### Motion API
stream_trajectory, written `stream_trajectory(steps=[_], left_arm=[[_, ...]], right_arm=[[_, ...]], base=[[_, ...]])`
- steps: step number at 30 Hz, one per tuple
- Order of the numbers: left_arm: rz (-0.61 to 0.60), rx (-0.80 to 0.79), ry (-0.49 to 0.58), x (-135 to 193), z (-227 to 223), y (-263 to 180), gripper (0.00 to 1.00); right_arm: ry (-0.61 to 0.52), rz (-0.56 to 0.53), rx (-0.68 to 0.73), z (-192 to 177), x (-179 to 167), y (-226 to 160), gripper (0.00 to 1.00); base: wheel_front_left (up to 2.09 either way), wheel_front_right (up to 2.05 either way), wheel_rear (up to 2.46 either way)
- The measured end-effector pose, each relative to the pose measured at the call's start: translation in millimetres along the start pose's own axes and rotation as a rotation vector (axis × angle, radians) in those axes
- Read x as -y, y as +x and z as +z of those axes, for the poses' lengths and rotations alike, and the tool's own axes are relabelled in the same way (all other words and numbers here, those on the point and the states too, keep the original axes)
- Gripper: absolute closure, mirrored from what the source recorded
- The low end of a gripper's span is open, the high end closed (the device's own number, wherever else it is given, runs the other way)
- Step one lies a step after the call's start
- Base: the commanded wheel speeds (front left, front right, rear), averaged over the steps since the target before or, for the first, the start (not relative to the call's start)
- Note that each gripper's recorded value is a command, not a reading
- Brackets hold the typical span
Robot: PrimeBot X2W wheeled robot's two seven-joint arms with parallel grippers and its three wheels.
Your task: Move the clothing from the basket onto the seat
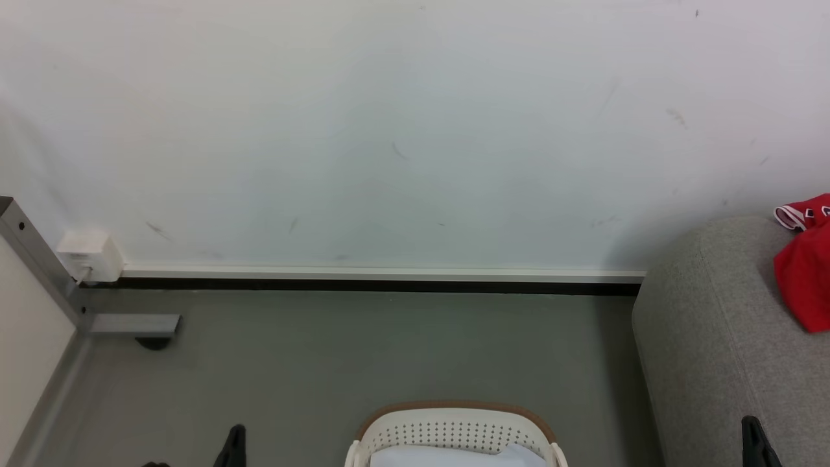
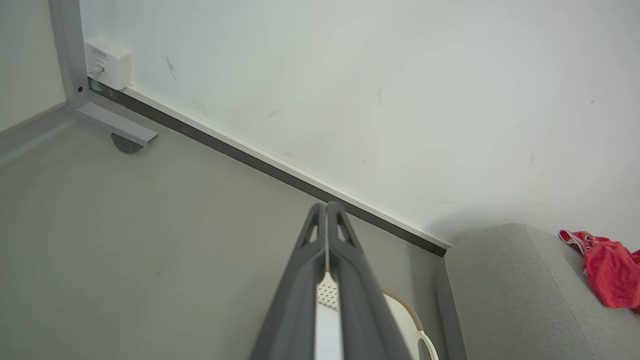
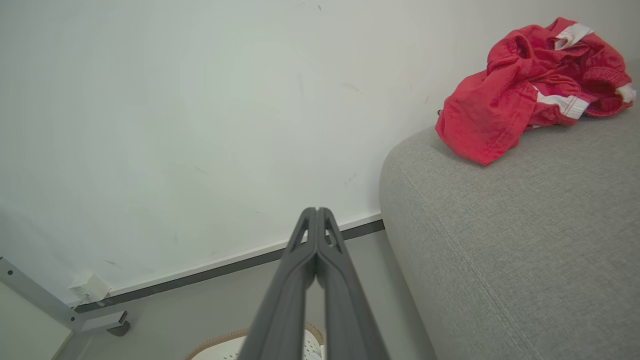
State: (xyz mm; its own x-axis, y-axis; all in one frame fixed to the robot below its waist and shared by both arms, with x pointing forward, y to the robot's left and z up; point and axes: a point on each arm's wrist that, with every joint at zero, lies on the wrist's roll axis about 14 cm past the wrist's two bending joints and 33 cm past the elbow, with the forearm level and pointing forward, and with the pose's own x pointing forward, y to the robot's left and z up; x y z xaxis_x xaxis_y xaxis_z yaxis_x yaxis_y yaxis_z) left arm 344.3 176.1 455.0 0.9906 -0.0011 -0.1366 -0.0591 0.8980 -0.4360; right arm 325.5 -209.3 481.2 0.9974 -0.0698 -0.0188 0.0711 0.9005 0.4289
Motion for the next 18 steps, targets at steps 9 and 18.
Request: stream_trajectory(steps=[9,18], left_arm=[[0.015,-0.002,-0.146,-2,5,5,1.0],[0.022,-0.001,-0.278,-3,10,10,1.0]], right_arm=[[0.142,-0.019,-0.008,1,1,7,1.0],[0.271,-0.024,-0.009,3,0,15,1.0]], base=[[0.0,0.0,0.0],[0.0,0.0,0.0]])
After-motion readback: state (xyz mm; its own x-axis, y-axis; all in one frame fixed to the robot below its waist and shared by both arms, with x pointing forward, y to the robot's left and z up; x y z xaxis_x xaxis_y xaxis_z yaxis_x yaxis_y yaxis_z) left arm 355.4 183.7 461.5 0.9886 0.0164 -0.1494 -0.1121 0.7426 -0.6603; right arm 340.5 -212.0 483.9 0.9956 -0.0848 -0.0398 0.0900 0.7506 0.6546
